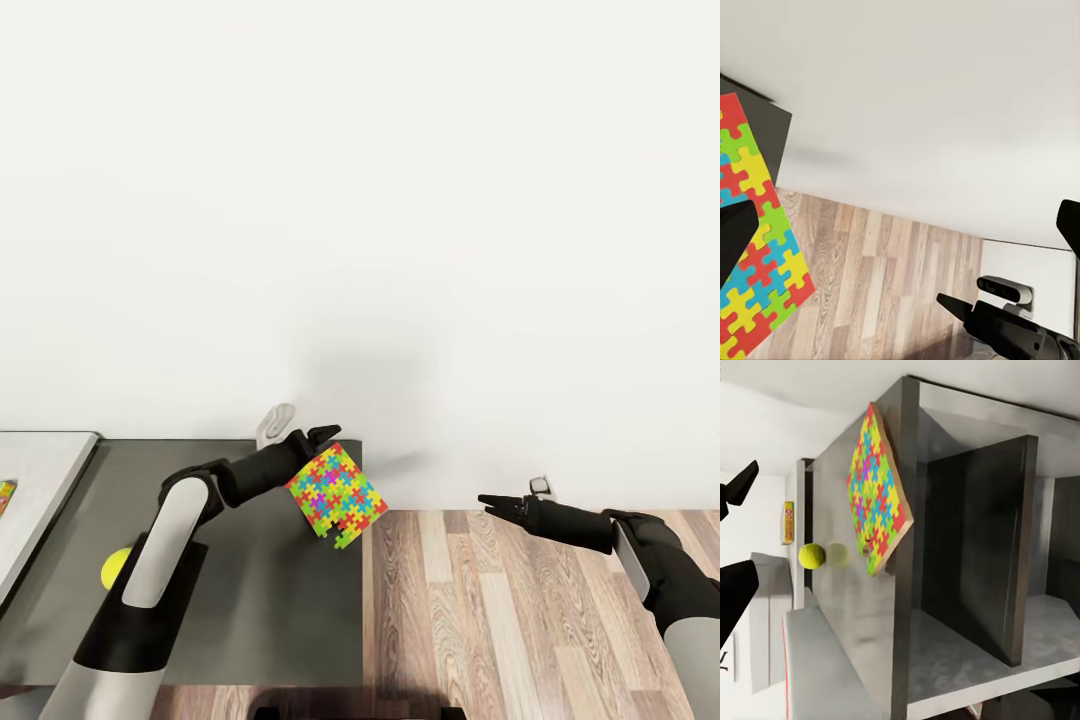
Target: Put all the toys in the child's room - the three board games (two on the bed and one on the table), the two jigsaw puzzles on the table, and the tennis ball on the table - inside the toy box on the table in the child's room.
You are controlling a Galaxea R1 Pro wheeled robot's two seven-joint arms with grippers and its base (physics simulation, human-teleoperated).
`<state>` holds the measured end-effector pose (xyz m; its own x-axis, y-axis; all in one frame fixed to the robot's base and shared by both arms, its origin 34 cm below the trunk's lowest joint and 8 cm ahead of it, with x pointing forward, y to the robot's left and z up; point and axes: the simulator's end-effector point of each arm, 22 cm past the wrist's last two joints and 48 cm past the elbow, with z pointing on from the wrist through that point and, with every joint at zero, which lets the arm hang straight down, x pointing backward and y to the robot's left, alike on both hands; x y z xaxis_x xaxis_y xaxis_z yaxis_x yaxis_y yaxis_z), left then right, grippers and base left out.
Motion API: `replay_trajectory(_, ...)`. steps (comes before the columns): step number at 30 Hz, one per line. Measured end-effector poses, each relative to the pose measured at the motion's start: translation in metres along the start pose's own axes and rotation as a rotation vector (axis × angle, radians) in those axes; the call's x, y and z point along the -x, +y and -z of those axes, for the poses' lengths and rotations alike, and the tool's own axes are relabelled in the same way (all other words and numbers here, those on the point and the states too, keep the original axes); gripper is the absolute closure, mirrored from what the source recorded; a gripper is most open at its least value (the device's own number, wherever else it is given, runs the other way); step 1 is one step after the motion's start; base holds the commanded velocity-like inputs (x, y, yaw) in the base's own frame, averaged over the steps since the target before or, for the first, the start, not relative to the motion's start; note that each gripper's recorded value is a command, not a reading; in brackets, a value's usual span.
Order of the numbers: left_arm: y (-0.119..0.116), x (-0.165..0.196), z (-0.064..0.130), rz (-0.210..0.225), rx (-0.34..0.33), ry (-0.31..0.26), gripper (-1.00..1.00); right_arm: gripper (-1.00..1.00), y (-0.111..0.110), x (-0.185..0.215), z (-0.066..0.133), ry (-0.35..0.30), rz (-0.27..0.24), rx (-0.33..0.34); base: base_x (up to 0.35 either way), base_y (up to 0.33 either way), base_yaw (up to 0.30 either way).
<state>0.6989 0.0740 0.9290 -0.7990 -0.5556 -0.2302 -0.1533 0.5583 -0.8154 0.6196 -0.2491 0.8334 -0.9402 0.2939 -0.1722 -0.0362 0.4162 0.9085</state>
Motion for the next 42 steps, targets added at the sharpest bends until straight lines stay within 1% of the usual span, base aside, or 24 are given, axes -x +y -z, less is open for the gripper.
replay_trajectory(10, 0.002, 0.0, 0.0, -0.003, 0.005, -0.001, -1.0, -1.0, -0.001, -0.001, 0.0, -0.001, 0.005, -0.003, 0.0, 0.0, 0.0)
replay_trajectory(14, 0.002, 0.013, 0.005, 0.009, -0.015, -0.016, -1.0, -1.0, 0.005, 0.012, 0.001, -0.033, 0.004, 0.025, 0.0, 0.0, 0.0)
replay_trajectory(17, 0.001, 0.013, 0.005, 0.015, -0.023, -0.014, -1.0, -1.0, 0.006, 0.018, 0.0, -0.038, 0.002, 0.028, 0.0, 0.0, 0.0)
replay_trajectory(42, 0.001, 0.013, 0.005, 0.015, -0.023, -0.014, -1.0, -1.0, 0.005, 0.017, 0.0, -0.038, -0.003, 0.028, 0.0, 0.0, 0.0)
